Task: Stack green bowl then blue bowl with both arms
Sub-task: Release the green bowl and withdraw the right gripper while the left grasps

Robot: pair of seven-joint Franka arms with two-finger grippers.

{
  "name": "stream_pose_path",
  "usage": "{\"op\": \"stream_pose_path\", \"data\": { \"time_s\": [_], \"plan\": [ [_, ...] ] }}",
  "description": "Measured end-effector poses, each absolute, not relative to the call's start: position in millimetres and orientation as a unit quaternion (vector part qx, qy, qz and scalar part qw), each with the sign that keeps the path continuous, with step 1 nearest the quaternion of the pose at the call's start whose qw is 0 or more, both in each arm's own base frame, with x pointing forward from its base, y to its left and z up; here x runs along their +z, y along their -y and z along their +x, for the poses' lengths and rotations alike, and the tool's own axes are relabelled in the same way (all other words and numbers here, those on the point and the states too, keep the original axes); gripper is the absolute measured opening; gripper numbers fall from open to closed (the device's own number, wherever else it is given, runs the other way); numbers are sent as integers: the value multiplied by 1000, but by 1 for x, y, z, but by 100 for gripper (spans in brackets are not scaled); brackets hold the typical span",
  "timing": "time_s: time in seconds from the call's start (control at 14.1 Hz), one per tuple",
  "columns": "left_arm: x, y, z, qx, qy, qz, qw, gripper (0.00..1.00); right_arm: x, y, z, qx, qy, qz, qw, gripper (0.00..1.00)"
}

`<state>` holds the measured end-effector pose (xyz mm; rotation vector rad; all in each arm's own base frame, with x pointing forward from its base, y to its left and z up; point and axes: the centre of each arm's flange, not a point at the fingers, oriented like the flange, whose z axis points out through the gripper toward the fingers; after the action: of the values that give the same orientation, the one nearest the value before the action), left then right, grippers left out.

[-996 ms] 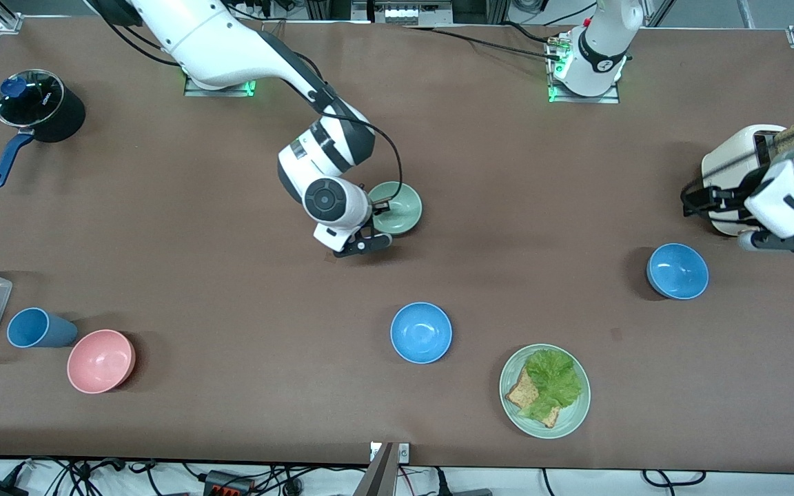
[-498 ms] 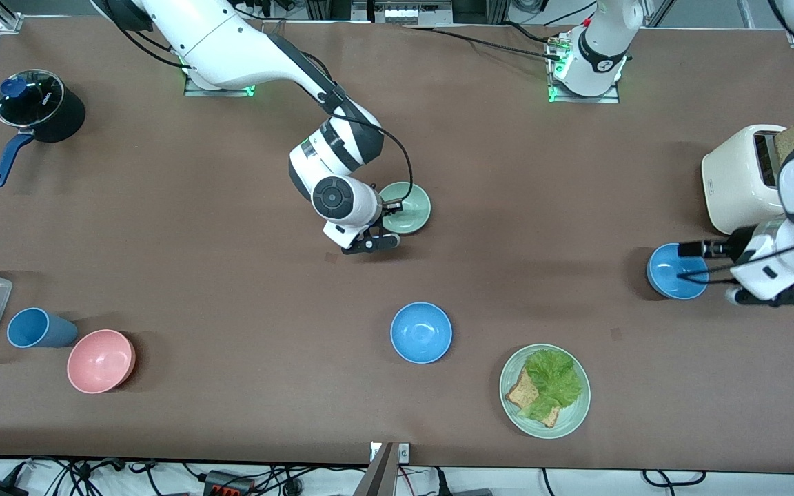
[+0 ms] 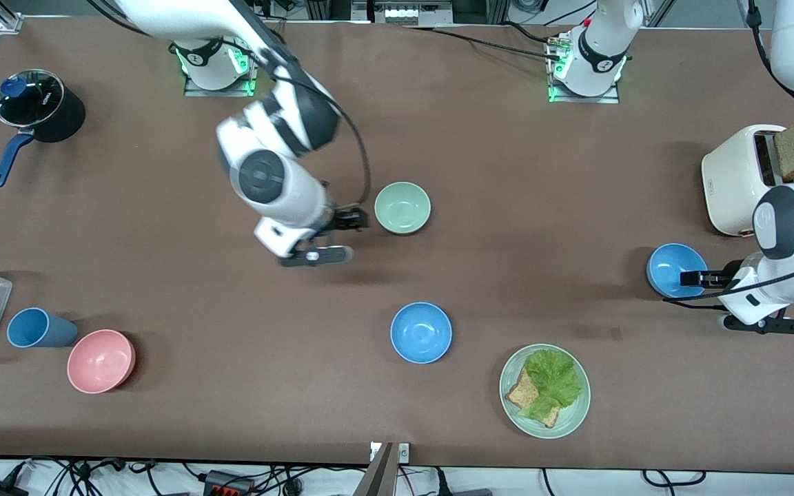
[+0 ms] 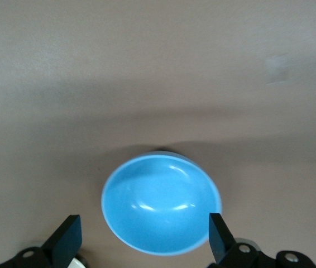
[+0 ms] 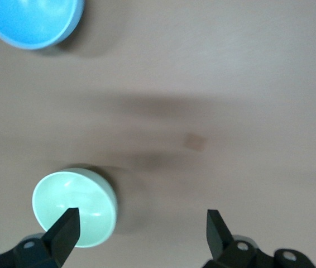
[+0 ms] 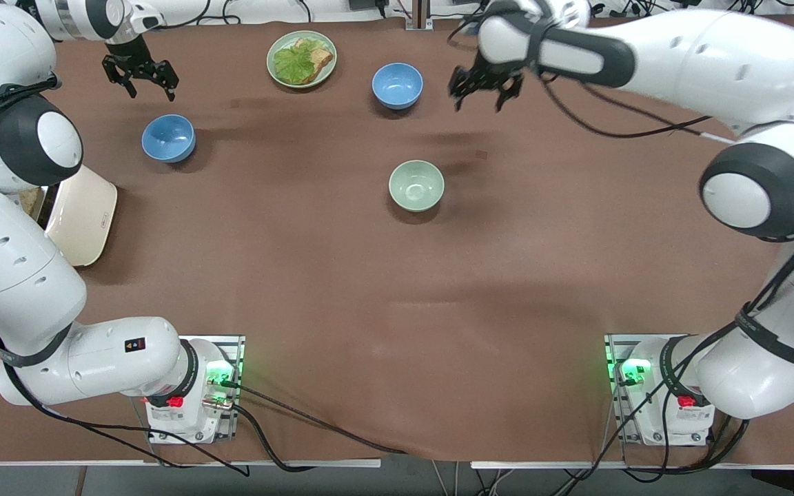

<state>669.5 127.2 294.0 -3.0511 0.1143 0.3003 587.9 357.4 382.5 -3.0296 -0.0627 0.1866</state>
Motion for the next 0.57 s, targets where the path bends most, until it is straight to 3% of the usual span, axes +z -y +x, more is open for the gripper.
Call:
{"op": "stream_pose_path", "data": {
  "time_s": [0.57],
  "plan": [
    [275, -197, 656, 95, -112, -989, 0, 97, 465, -102, 657, 16, -22, -999, 38, 100]
  ]
}}
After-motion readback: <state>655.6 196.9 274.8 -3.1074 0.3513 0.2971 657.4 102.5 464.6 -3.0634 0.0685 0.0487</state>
